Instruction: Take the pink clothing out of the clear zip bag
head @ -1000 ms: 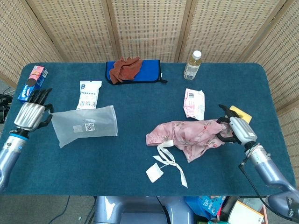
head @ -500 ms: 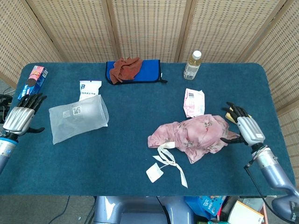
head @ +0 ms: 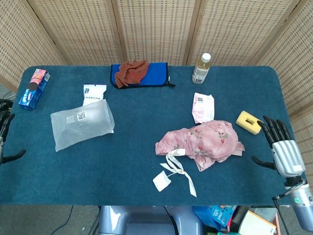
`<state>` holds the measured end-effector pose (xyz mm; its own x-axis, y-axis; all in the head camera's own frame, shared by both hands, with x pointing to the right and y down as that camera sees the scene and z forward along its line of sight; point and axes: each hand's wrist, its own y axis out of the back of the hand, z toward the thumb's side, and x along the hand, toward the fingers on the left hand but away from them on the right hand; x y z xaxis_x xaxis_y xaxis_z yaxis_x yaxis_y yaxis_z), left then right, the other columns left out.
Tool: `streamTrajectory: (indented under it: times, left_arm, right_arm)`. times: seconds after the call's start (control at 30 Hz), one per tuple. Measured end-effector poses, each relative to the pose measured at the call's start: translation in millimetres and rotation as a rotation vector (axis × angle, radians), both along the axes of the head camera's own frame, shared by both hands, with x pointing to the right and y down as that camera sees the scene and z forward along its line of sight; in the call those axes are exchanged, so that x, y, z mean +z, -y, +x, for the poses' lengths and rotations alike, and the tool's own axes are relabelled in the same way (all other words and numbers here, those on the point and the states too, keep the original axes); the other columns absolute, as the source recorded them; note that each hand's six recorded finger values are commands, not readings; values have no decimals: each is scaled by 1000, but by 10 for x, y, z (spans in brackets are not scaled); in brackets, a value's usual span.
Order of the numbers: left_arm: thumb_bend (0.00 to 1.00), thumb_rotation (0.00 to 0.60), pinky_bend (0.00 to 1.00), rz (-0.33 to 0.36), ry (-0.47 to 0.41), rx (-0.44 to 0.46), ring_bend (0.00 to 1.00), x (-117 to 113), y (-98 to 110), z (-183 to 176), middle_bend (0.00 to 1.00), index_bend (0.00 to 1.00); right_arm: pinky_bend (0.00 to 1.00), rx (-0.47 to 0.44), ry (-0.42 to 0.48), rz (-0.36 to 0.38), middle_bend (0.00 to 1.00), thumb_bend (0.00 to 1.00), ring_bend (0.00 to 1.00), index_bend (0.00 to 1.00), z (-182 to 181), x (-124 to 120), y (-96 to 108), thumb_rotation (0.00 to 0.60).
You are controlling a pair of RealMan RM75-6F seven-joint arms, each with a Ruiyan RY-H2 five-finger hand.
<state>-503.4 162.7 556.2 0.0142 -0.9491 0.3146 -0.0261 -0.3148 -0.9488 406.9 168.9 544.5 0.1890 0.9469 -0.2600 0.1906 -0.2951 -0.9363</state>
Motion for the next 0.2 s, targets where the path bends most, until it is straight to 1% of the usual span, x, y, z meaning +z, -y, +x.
streamTrajectory:
  times: [0.07,0.2]
  left_arm:
    - [105,600,0,9,0,-14,0,-45,-105,47,0,0]
    - [105,600,0,31,3,-45,0,-121,-343,176,0,0]
  right_arm:
    - [0,16,-17,2,0,0,0,0,-12,-37,-150,600]
    - [0,54,-17,4,0,0,0,0,-36,-111,-372,600]
